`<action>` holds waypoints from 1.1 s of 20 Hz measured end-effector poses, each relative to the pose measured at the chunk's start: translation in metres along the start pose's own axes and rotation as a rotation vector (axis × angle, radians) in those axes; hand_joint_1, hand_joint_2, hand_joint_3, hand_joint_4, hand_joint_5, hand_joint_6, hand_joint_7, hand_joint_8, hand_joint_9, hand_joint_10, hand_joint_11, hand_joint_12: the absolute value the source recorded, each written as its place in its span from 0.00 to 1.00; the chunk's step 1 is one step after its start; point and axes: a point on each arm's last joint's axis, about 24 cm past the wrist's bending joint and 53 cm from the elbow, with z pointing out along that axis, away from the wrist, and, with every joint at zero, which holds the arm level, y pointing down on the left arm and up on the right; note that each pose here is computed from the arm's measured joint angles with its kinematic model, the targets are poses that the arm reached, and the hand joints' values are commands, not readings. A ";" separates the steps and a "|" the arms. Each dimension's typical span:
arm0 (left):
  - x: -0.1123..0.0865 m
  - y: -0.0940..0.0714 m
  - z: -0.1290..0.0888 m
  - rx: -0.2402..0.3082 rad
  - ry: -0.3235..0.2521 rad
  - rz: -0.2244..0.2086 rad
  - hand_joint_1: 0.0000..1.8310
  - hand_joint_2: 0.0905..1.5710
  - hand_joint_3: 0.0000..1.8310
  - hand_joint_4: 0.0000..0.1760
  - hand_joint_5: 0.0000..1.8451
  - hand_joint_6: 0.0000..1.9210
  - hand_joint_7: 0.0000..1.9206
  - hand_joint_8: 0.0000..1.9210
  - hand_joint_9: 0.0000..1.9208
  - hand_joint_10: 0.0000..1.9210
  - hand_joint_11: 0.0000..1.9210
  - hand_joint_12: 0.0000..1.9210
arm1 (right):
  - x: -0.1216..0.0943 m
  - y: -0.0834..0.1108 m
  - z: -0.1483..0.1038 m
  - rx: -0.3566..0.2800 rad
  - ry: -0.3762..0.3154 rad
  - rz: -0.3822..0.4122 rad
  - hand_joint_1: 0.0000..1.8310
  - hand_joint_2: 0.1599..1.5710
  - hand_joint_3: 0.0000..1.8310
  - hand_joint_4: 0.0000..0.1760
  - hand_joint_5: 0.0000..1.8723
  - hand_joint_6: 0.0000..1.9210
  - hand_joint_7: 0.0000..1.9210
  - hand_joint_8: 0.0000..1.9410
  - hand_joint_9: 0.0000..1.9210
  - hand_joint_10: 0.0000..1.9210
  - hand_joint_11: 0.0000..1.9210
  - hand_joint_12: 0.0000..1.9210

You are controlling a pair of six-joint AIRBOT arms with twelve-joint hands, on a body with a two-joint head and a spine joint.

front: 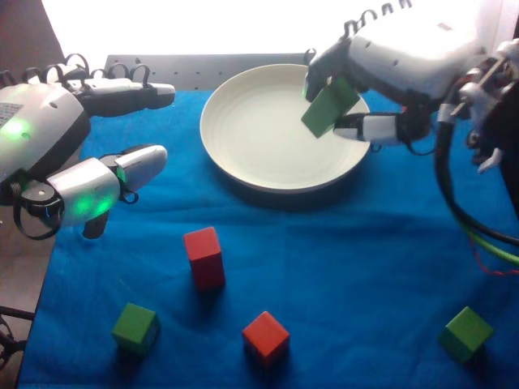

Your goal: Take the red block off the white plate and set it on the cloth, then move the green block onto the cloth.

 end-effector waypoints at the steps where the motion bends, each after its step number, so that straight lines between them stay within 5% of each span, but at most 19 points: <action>1: 0.000 0.000 0.000 -0.001 0.000 -0.001 0.21 0.83 0.00 0.43 0.30 0.00 0.29 0.00 0.30 0.00 0.10 0.61 | -0.004 0.004 -0.003 -0.012 -0.010 -0.004 0.75 0.69 0.00 0.00 0.48 0.54 0.53 0.50 0.41 0.72 0.27 0.87; 4: -0.001 0.002 -0.002 -0.006 -0.006 -0.003 0.22 0.83 0.00 0.43 0.30 0.00 0.29 0.00 0.31 0.00 0.10 0.60 | -0.020 0.021 -0.015 -0.052 -0.054 -0.008 0.75 0.70 0.00 0.00 0.47 0.52 0.51 0.58 0.39 0.74 0.24 0.90; 6: -0.001 0.002 -0.003 -0.013 -0.007 -0.010 0.22 0.82 0.00 0.50 0.31 0.00 0.29 0.00 0.31 0.00 0.11 0.58 | -0.029 0.033 -0.026 -0.086 -0.085 -0.022 0.68 0.74 0.00 0.00 0.45 0.47 0.42 0.81 0.45 0.94 0.39 1.00; 8: -0.002 0.001 -0.003 -0.009 -0.012 -0.009 0.22 0.82 0.00 0.51 0.31 0.00 0.29 0.00 0.31 0.00 0.11 0.59 | -0.034 0.041 -0.040 -0.109 -0.106 -0.028 0.68 0.73 0.00 0.00 0.45 0.48 0.45 0.77 0.47 0.90 0.42 1.00; 9: -0.003 0.001 -0.003 -0.010 -0.013 -0.008 0.22 0.82 0.00 0.45 0.31 0.00 0.29 0.00 0.31 0.00 0.11 0.59 | -0.035 0.045 -0.047 -0.120 -0.113 -0.033 0.68 0.71 0.00 0.00 0.48 0.51 0.50 0.65 0.40 0.81 0.28 1.00; 12: -0.006 0.004 -0.006 -0.015 -0.021 -0.003 0.23 0.83 0.00 0.35 0.32 0.00 0.29 0.00 0.32 0.00 0.10 0.63 | -0.033 0.048 -0.066 -0.129 -0.120 -0.038 0.69 0.65 0.00 0.00 0.57 0.40 0.57 0.49 0.40 0.75 0.24 1.00; 13: -0.005 0.005 -0.007 -0.019 -0.019 -0.004 0.22 0.83 0.00 0.45 0.31 0.00 0.29 0.00 0.31 0.00 0.10 0.64 | -0.032 0.049 -0.070 -0.130 -0.121 -0.039 0.70 0.65 0.00 0.00 0.61 0.29 0.57 0.56 0.44 0.83 0.33 1.00; 14: -0.005 0.006 -0.007 -0.022 -0.020 -0.003 0.21 0.83 0.00 0.47 0.31 0.00 0.30 0.00 0.32 0.00 0.10 0.64 | -0.031 0.050 -0.077 -0.134 -0.123 -0.040 0.71 0.64 0.00 0.00 0.63 0.26 0.59 0.52 0.43 0.85 0.35 1.00; 16: -0.007 0.007 -0.008 -0.025 -0.023 -0.002 0.23 0.83 0.00 0.46 0.31 0.00 0.29 0.00 0.32 0.00 0.09 0.64 | -0.024 0.050 -0.087 -0.131 -0.105 -0.036 0.69 0.70 0.00 0.00 0.61 0.33 0.56 0.55 0.36 0.88 0.30 1.00; 20: -0.005 0.005 -0.009 -0.021 -0.020 -0.005 0.20 0.85 0.00 0.33 0.30 0.00 0.28 0.00 0.32 0.00 0.08 0.68 | -0.008 0.042 -0.097 -0.110 -0.066 -0.020 0.70 0.71 0.00 0.00 0.63 0.24 0.51 0.67 0.39 0.91 0.37 1.00; 21: -0.005 0.005 -0.009 -0.024 -0.022 -0.007 0.22 0.85 0.00 0.38 0.31 0.00 0.28 0.00 0.31 0.00 0.08 0.68 | 0.001 0.035 -0.101 -0.092 -0.042 0.001 0.75 0.69 0.00 0.00 0.58 0.38 0.56 0.52 0.38 0.76 0.31 1.00; 22: -0.005 0.006 -0.009 -0.026 -0.022 -0.007 0.22 0.85 0.00 0.38 0.31 0.00 0.28 0.00 0.31 0.00 0.08 0.68 | 0.003 0.033 -0.102 -0.085 -0.038 0.005 0.75 0.69 0.00 0.00 0.58 0.38 0.56 0.52 0.38 0.76 0.31 1.00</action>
